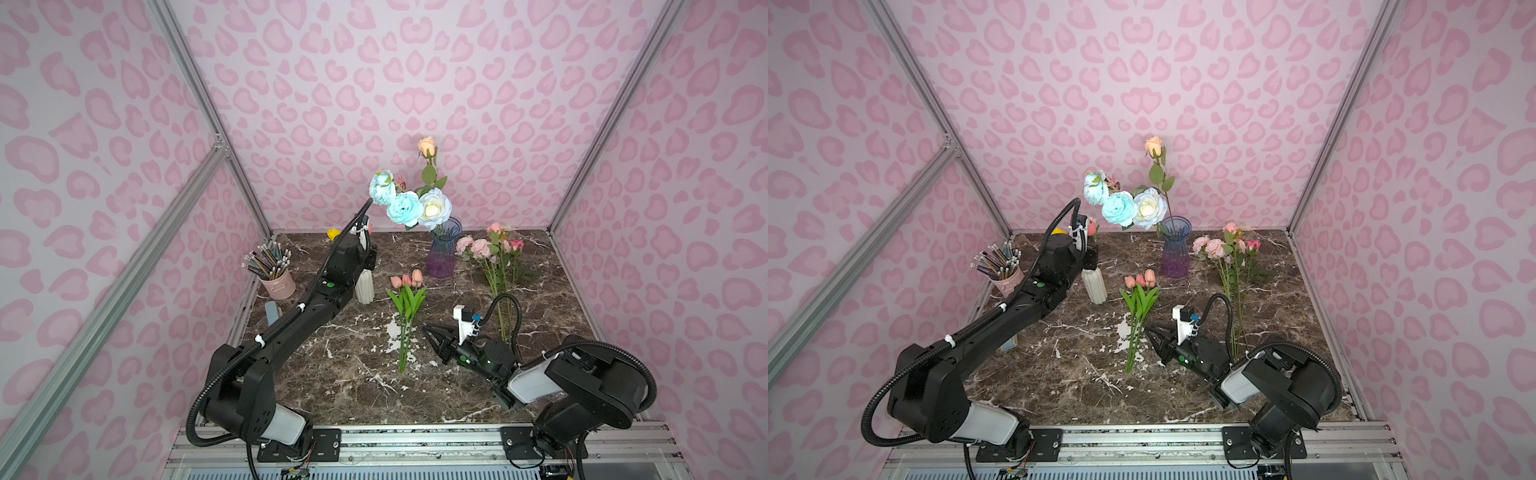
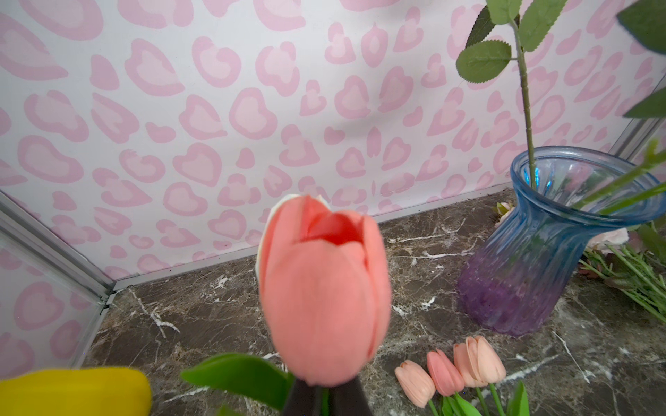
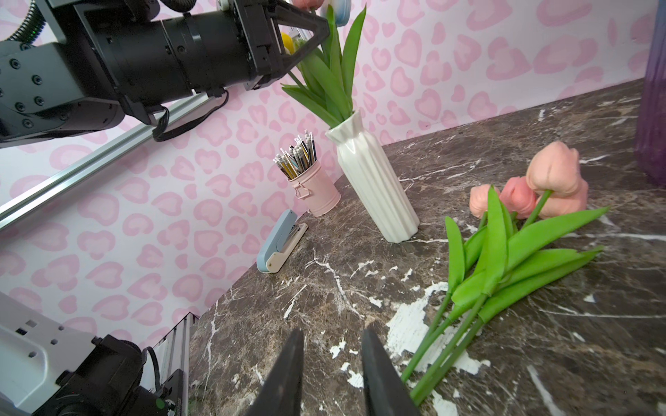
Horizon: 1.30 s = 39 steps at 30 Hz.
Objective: Pick out pink flowers from the vase
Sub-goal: Pick up the flower from the vase.
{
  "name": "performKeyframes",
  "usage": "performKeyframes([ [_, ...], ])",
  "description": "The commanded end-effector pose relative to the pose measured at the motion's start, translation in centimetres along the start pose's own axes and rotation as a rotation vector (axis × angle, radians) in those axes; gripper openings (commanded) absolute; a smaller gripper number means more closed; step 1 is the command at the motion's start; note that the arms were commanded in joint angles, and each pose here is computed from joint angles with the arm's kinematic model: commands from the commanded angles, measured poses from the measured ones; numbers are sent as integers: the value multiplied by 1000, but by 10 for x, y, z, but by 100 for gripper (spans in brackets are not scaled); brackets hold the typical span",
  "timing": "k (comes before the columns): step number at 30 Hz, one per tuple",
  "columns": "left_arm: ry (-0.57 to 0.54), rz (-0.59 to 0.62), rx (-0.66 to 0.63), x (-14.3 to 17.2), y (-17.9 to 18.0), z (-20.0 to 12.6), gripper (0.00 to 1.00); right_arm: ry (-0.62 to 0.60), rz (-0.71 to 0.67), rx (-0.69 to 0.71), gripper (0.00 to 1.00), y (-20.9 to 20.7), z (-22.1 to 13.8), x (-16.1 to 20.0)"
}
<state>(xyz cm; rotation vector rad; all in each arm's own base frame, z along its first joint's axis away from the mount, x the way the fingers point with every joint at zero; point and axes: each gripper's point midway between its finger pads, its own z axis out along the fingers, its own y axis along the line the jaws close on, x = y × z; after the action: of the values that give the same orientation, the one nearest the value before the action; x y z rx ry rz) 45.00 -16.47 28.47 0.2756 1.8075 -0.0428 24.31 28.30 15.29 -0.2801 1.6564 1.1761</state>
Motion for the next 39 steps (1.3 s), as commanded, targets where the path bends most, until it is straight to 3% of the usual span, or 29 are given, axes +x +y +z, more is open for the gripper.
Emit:
performKeyframes([
  [1,-48,-13,8,-15,2,-8,2,-30,0,-10,30,3,0,-7],
  [27,-378,-121,91,-143,21,-122,2,-26,10,0,29,0,1,-5],
  [39,-506,-135,123,-174,30,-178,2,-25,14,10,29,-2,1,-5],
])
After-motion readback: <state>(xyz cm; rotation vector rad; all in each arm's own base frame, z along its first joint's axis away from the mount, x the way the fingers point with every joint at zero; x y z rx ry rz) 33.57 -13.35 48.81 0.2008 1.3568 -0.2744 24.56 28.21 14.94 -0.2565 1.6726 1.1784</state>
